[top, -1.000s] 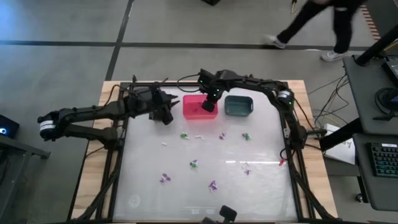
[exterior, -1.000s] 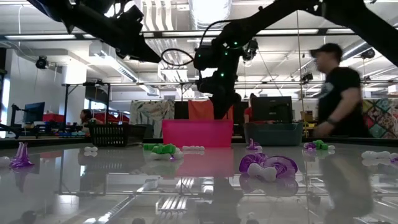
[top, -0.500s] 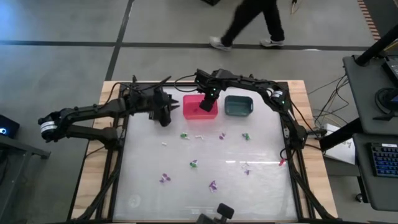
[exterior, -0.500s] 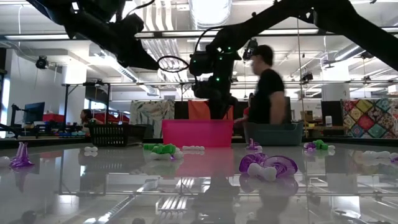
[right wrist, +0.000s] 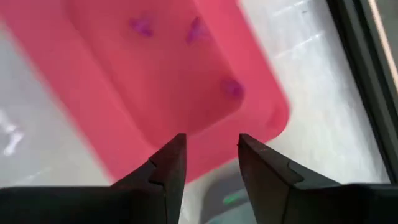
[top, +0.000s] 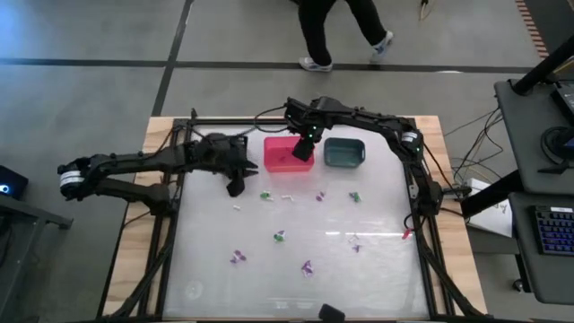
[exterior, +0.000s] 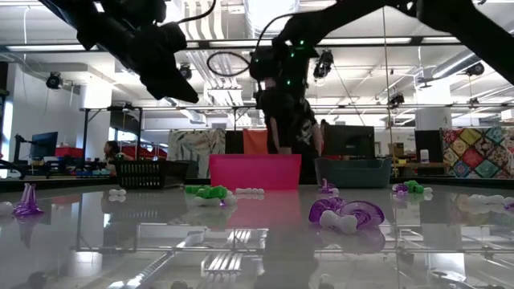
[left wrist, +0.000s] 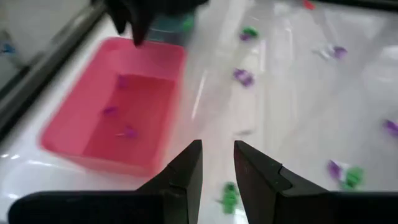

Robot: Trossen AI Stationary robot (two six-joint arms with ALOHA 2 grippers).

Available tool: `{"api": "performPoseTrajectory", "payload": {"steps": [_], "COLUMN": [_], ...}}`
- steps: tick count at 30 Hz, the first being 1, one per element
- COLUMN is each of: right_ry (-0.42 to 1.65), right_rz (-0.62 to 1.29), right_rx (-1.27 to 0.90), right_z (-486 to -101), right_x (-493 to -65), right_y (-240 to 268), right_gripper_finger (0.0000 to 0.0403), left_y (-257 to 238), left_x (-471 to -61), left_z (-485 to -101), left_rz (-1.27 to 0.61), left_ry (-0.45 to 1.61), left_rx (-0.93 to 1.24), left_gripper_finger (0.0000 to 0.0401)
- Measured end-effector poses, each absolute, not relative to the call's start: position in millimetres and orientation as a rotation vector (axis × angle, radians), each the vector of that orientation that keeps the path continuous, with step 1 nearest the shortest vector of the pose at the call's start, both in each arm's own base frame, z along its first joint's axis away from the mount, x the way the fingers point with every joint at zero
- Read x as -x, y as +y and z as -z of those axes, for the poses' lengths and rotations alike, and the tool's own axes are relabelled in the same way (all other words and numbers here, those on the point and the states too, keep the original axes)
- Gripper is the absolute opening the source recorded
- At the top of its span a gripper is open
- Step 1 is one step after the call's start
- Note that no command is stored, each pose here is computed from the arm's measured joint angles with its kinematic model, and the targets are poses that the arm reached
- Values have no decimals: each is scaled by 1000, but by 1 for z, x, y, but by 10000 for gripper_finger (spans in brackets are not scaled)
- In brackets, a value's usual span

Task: Sort Halloween decoration
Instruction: Put the green skeleton toy into the blue bin

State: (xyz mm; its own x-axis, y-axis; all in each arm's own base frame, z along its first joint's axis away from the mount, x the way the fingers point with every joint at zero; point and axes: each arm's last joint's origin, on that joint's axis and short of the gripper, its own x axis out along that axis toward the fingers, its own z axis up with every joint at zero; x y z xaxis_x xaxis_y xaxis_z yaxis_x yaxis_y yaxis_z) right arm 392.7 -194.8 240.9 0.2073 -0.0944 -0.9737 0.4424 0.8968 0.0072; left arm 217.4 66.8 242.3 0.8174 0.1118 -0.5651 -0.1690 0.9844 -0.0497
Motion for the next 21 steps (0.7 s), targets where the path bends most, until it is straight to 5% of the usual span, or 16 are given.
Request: {"api": "performPoseTrajectory", "payload": {"steps": [21], "right_ry": [897], "right_rz": [234], "right_rx": [-194], "right_z": [-273], "right_x": [-332], "right_y": [-70], "right_gripper_finger": [128], "left_y": [11], "left_x": [-218], "left_z": [-194], "left_rz": [-47], "left_ry": [642], "left_rx": [16], "left_gripper_finger": [75]}}
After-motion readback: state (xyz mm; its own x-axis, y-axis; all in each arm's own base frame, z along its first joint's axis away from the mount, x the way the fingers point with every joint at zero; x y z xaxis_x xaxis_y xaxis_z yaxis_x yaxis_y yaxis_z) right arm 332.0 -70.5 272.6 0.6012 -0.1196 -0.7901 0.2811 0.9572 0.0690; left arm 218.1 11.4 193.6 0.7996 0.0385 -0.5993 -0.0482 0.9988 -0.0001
